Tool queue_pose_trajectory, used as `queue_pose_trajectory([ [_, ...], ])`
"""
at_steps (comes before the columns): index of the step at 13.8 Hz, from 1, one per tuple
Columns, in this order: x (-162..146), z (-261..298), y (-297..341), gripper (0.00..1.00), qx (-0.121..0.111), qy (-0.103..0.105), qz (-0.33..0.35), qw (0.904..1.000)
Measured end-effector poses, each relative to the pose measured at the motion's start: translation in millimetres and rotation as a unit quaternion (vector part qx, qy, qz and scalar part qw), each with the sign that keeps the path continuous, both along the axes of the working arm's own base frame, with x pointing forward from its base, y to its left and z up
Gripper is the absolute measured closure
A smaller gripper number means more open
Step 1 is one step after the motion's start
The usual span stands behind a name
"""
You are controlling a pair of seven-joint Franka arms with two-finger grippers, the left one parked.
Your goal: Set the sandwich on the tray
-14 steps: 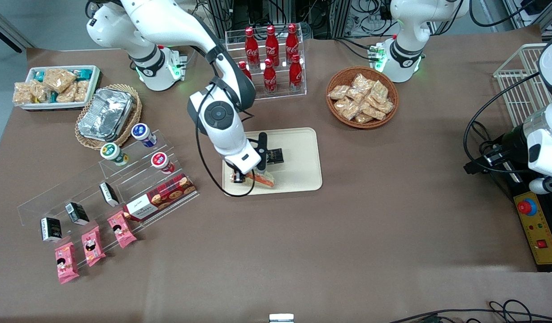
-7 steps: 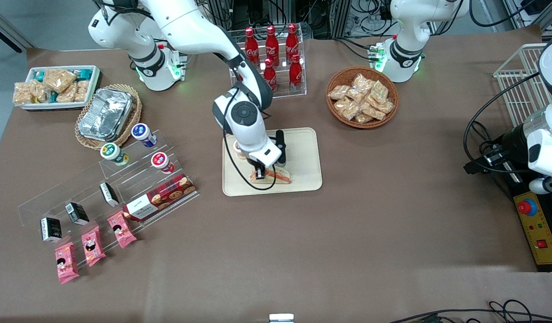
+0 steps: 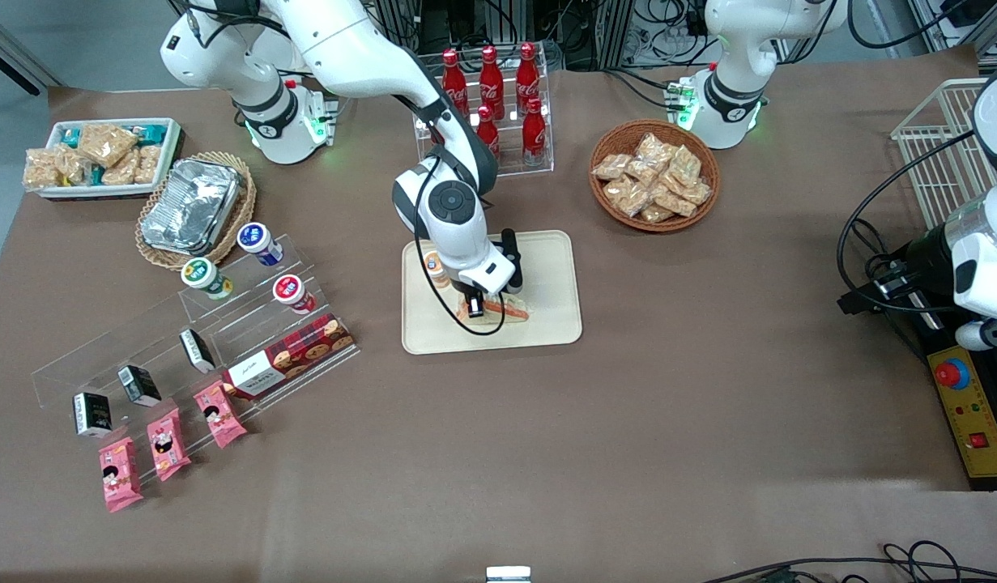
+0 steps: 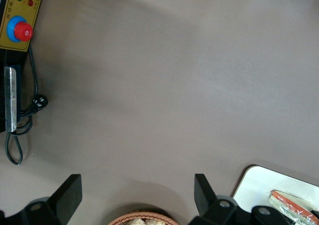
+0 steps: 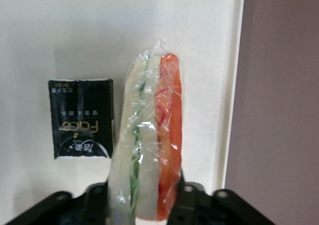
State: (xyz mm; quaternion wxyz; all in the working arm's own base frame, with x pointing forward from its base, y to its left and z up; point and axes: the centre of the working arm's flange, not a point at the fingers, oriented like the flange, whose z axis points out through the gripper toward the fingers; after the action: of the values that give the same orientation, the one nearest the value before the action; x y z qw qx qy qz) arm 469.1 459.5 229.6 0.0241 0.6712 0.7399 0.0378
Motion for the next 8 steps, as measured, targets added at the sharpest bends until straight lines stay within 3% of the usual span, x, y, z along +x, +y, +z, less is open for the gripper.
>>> queue_pose_trajectory([
  [2, 4.6, 9.8, -2.5, 0.27, 0.007, -0.002, -0.008, 0.9999],
  [3, 8.3, 18.6, -8.1, 0.16, 0.012, 0.012, -0.028, 0.9995],
  [5, 21.0, 42.2, -33.6, 0.00, 0.013, 0.061, -0.075, 0.9953],
  [8, 52.6, 109.1, -92.8, 0.00, 0.019, 0.085, -0.127, 0.9881],
])
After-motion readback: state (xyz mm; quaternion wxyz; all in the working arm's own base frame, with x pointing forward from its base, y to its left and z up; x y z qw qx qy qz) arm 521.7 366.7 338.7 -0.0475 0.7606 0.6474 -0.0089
